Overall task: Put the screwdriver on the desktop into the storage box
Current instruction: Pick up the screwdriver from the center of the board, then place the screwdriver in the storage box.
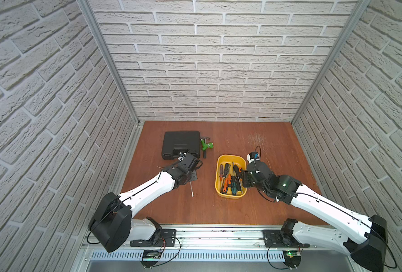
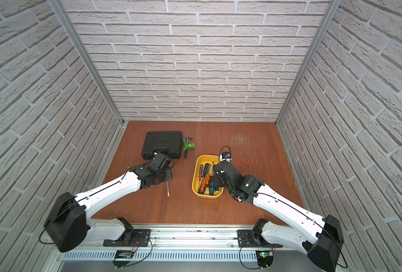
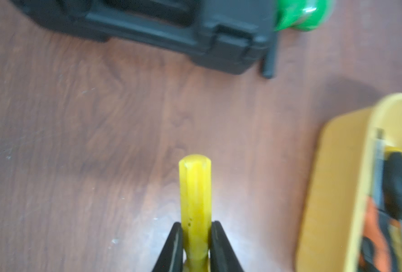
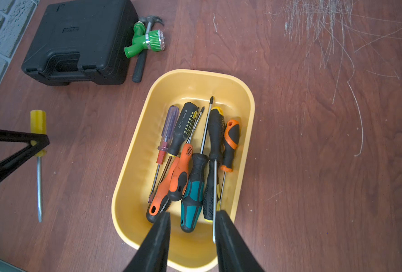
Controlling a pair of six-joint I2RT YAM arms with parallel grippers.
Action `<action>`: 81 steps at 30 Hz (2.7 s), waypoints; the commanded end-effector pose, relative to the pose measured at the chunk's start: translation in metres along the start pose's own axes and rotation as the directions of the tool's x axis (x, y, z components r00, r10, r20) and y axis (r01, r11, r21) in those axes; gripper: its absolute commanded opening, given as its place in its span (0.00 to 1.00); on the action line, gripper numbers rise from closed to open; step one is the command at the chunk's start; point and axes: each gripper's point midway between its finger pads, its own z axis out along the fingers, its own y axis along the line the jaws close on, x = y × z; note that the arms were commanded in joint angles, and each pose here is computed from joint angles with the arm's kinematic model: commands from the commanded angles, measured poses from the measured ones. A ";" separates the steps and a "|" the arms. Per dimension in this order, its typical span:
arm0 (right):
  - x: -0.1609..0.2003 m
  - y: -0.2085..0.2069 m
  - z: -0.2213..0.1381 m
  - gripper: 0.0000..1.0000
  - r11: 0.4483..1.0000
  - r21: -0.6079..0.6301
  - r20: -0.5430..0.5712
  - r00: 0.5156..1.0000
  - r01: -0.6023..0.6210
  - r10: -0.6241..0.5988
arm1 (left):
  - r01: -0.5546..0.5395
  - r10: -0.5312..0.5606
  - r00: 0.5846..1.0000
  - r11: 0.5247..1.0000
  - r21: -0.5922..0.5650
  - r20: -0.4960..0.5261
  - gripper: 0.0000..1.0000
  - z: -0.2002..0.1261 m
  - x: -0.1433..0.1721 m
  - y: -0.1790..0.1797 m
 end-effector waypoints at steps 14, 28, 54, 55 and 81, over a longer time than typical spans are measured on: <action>0.002 0.090 -0.027 0.37 0.852 -0.524 -0.056 0.997 0.011 -0.048 | 0.022 -0.127 0.978 0.852 0.522 0.166 0.00 -0.076 -0.037 -0.091; 0.007 0.074 -0.009 0.38 0.908 -0.420 -0.080 0.996 0.000 -0.037 | -0.037 -0.044 0.989 0.849 0.527 0.140 0.00 -0.071 -0.026 -0.108; 0.025 -0.040 0.024 0.40 0.990 0.105 -0.126 0.987 -0.089 0.102 | -0.261 0.274 0.961 0.857 0.445 0.035 0.00 -0.026 -0.002 -0.181; 0.026 -0.042 0.026 0.40 0.990 0.116 -0.129 0.987 -0.085 0.100 | -0.266 0.280 0.959 0.858 0.440 0.033 0.00 -0.023 -0.002 -0.182; 0.048 -0.040 0.047 0.38 0.991 0.135 -0.246 0.968 -0.016 0.049 | -0.272 0.312 0.945 0.918 0.290 -0.101 0.00 0.040 0.018 -0.177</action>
